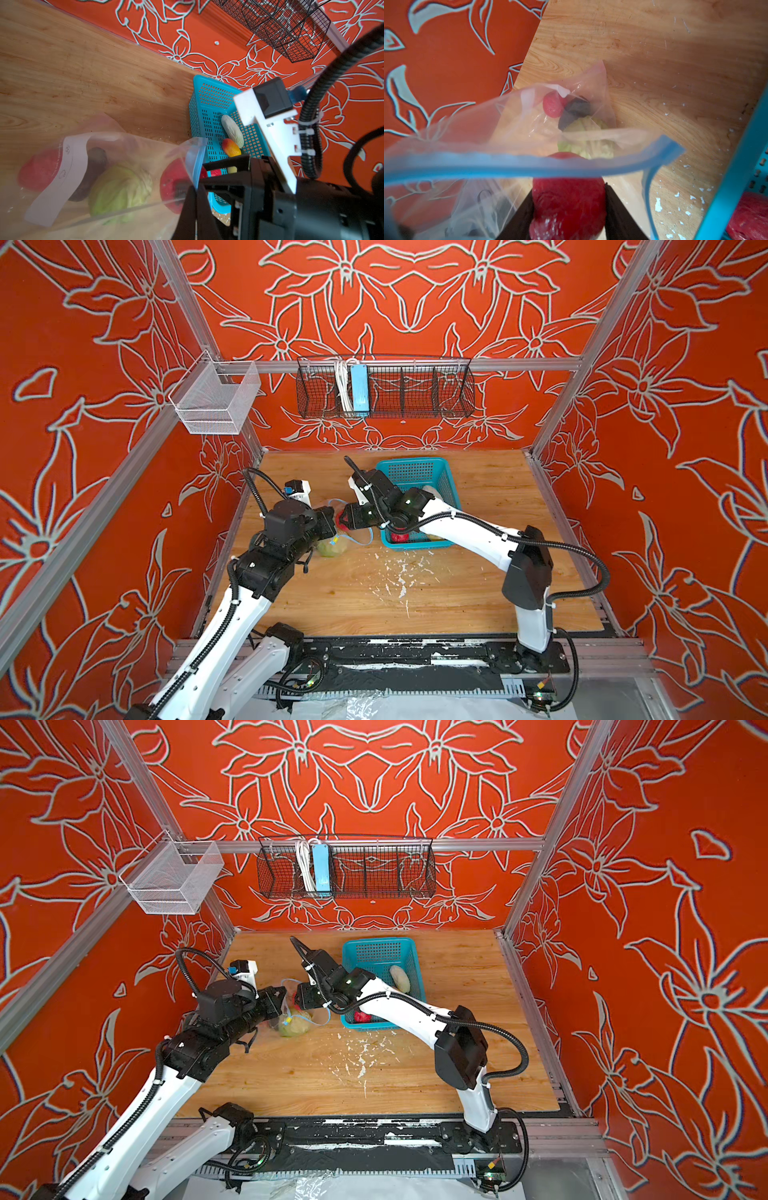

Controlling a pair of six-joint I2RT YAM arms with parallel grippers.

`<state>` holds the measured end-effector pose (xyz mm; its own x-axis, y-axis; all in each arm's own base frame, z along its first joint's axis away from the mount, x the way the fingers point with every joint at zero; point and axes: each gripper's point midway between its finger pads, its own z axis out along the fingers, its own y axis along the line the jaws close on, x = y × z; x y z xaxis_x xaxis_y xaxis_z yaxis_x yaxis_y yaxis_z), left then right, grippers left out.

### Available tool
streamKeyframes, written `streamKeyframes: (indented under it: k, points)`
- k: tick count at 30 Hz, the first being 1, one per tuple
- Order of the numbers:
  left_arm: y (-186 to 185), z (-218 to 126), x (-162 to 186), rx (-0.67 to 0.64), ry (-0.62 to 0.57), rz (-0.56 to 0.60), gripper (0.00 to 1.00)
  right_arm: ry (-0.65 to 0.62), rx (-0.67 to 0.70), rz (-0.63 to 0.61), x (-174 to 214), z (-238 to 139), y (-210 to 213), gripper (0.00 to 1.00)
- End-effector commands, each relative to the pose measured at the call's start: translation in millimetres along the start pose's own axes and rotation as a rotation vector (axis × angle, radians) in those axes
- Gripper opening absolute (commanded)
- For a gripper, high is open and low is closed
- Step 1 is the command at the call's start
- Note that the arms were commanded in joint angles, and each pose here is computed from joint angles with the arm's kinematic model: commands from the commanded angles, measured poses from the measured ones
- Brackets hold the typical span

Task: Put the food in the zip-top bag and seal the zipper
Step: 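Carry the radish to the bag opening beside the left gripper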

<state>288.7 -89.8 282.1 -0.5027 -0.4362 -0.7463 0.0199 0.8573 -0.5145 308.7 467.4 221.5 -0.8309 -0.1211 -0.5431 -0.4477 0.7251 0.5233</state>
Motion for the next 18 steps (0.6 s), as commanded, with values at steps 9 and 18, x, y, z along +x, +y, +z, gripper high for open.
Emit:
streamKeyframes:
  k: [9, 18]
  points:
    - [-17, -2, -19, 0.041, -0.030, 0.000, 0.00, -0.013, -0.014, 0.032, -9, 12, 8, 0.20]
    - [-21, 6, -22, 0.049, -0.021, -0.026, 0.00, -0.022, -0.054, 0.053, -11, 16, 14, 0.21]
